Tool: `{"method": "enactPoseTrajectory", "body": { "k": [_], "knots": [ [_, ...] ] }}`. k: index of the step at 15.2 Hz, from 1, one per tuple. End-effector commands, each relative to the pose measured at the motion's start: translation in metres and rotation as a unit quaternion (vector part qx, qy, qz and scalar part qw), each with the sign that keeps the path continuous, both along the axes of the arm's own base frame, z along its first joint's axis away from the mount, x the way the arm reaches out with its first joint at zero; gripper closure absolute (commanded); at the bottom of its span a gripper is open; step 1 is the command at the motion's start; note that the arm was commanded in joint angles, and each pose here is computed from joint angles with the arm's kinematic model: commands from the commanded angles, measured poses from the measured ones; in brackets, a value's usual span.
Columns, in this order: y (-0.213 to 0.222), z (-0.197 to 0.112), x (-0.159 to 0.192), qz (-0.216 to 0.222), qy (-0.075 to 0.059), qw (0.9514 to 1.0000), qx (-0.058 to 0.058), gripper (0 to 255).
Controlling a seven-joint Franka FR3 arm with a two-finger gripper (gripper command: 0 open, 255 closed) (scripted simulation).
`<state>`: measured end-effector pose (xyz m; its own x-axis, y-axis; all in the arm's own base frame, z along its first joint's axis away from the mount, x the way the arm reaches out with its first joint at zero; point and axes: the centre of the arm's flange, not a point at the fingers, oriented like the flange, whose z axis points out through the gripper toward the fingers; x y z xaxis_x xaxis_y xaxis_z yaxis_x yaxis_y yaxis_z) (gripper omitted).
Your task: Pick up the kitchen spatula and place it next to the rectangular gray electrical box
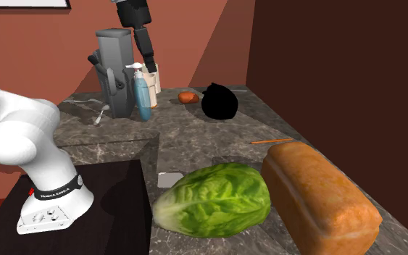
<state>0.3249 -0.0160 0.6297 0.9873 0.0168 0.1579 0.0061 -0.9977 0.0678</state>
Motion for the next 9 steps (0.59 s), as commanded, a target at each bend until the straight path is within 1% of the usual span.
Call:
{"method": "enactPoseTrajectory", "body": {
  "k": [1,9],
  "knots": [
    [0.000,0.000,0.000,0.000,0.000,1.0000,0.000,0],
    [-0.054,-0.081,0.047,-0.034,0.014,0.9993,0.013,0]
  ]
}}
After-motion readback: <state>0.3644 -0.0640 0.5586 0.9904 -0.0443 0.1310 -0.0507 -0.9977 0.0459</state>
